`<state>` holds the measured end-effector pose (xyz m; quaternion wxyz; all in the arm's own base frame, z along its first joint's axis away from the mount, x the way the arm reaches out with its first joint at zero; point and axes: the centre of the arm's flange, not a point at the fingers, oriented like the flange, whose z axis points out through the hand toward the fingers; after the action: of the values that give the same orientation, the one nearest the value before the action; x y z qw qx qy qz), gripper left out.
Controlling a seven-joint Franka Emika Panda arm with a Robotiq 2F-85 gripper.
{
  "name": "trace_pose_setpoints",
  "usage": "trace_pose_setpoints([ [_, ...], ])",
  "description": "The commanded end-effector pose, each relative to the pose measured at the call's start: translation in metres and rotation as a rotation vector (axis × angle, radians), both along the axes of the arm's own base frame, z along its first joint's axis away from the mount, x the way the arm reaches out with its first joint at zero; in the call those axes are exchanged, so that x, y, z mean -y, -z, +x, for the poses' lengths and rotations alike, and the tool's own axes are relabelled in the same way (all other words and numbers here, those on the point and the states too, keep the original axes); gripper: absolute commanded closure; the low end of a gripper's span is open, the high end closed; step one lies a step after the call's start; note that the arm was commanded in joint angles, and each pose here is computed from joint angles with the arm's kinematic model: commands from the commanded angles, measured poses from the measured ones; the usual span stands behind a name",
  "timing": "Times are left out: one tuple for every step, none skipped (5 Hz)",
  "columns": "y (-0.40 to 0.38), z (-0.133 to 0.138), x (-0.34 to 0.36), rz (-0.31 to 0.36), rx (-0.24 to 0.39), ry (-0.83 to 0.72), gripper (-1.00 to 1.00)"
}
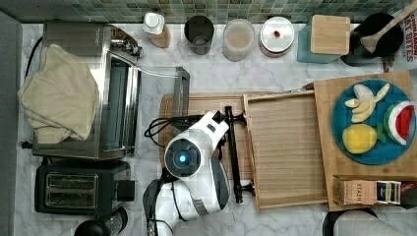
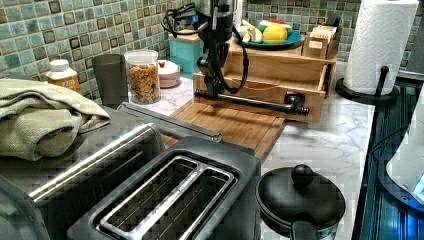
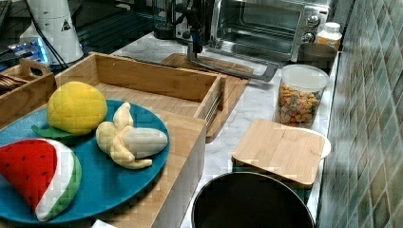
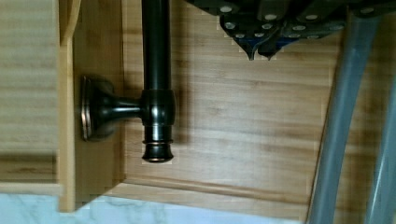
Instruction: Close the drawer.
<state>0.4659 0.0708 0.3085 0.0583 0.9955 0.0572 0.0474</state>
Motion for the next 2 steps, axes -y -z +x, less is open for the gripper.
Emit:
trace_pose_setpoints([
  [0.0266,-0.0312,0.0264,-0.046,-0.070,-0.034,1.00],
  [0.0246,-0.0351,0.0279,-0.085,-0.026,-0.044,1.00],
])
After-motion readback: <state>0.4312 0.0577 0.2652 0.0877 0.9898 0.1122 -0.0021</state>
